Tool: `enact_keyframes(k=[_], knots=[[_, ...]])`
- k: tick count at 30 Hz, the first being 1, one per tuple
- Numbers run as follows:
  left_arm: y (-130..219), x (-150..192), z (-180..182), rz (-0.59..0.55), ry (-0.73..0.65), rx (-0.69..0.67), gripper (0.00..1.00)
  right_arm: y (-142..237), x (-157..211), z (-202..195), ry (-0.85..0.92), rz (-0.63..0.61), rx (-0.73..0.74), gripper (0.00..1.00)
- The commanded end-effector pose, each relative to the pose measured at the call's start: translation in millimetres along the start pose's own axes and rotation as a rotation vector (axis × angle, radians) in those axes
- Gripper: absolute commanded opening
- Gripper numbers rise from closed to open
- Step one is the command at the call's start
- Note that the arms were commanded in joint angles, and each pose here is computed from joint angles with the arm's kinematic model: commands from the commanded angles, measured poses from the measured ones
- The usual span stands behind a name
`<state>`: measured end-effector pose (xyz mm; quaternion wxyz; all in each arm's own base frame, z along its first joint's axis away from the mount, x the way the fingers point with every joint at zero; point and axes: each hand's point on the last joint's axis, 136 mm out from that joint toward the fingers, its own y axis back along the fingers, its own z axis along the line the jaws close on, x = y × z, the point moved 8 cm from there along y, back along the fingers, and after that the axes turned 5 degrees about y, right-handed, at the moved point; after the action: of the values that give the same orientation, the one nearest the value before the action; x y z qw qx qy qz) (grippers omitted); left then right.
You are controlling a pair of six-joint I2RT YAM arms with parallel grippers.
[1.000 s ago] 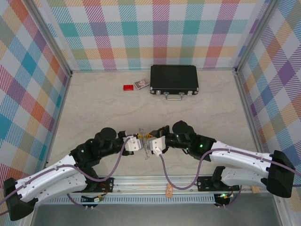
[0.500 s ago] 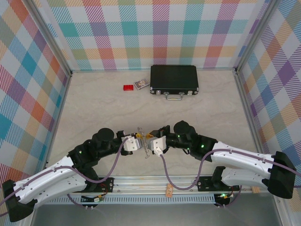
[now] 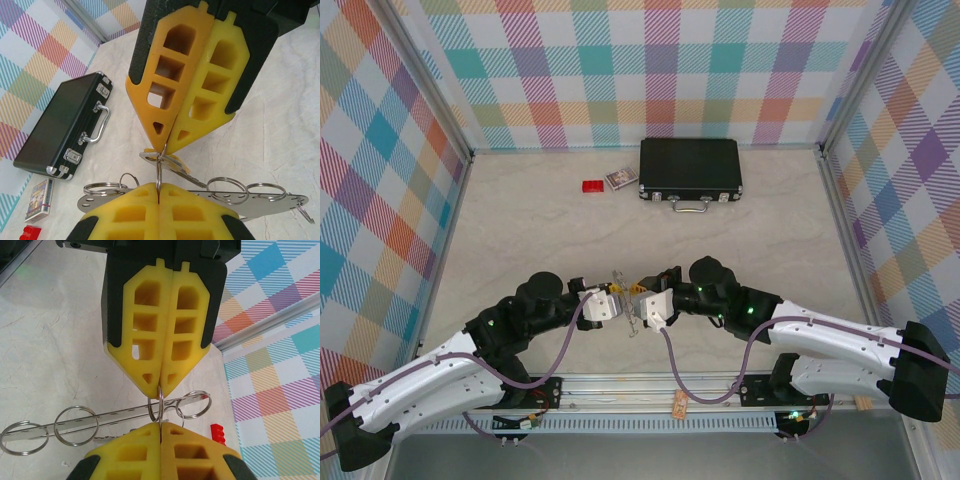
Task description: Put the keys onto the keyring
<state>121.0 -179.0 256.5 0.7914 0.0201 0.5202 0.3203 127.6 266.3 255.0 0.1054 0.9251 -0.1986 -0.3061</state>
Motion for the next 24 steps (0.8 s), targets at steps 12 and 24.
enact_keyframes(k=[12,24], knots=[[0.1,-11.3,1.9,-0.049,-0.019,0.008,0.00,-1.6,-8.8,-2.5,0.004,-0.054,-0.013,0.00],[0.4,-13.2,1.9,-0.057,-0.017,0.014,0.00,-6.8,-11.5,1.2,0.012,-0.066,-0.043,0.00]])
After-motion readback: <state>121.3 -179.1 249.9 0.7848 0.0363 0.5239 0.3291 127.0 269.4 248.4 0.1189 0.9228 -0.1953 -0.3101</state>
